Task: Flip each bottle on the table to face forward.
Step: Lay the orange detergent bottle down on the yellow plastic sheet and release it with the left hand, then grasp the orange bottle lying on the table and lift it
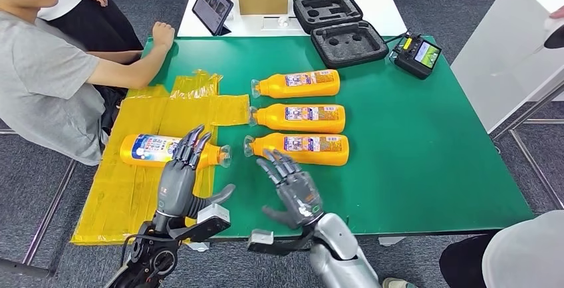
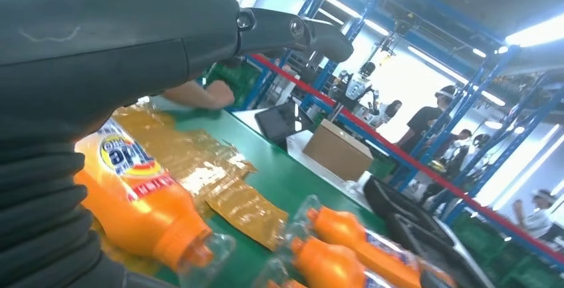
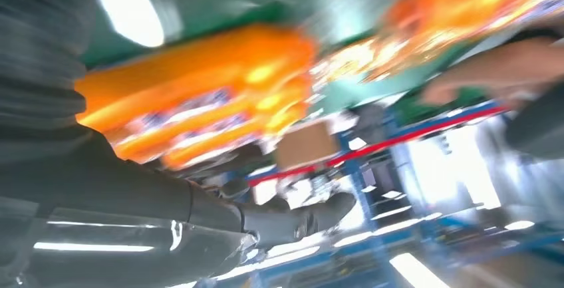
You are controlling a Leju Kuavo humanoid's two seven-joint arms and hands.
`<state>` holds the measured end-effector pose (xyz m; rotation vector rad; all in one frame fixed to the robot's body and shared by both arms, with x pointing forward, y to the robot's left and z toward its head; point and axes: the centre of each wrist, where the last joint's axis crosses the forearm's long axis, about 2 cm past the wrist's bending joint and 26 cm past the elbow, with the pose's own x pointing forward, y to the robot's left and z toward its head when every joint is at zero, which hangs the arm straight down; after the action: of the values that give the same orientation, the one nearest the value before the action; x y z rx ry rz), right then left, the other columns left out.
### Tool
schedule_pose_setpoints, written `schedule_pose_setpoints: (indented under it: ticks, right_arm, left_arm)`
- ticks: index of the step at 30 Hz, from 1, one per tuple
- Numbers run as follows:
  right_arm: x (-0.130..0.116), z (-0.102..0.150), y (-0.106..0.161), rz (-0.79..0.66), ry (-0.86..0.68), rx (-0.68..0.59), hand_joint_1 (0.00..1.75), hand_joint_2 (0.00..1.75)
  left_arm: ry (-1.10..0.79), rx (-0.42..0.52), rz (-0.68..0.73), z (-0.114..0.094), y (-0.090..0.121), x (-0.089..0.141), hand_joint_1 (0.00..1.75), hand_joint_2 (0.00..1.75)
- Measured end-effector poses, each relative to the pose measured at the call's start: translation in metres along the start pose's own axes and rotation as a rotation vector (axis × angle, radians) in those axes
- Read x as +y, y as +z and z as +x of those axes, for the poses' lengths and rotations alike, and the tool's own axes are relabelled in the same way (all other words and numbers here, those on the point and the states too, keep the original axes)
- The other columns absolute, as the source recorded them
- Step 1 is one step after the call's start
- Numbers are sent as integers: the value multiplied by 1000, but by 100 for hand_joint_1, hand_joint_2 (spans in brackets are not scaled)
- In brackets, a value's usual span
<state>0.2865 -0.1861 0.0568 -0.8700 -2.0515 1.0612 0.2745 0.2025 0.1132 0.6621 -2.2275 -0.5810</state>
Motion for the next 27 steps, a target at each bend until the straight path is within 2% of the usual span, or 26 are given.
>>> schedule_pose_setpoints:
  ticks: [7, 18, 27]
  right_arm:
    - [-24, -46, 16, 3, 155, 138, 0, 175]
    - [-36, -69, 24, 5, 219, 230, 0, 175]
    - [-42, -98, 13, 42, 258, 289, 0, 175]
  left_arm:
    - [69, -8, 22, 11, 1, -7, 0, 175]
    - [118, -10, 29, 18, -3, -14, 0, 175]
    - [175, -20, 57, 23, -14, -23, 0, 175]
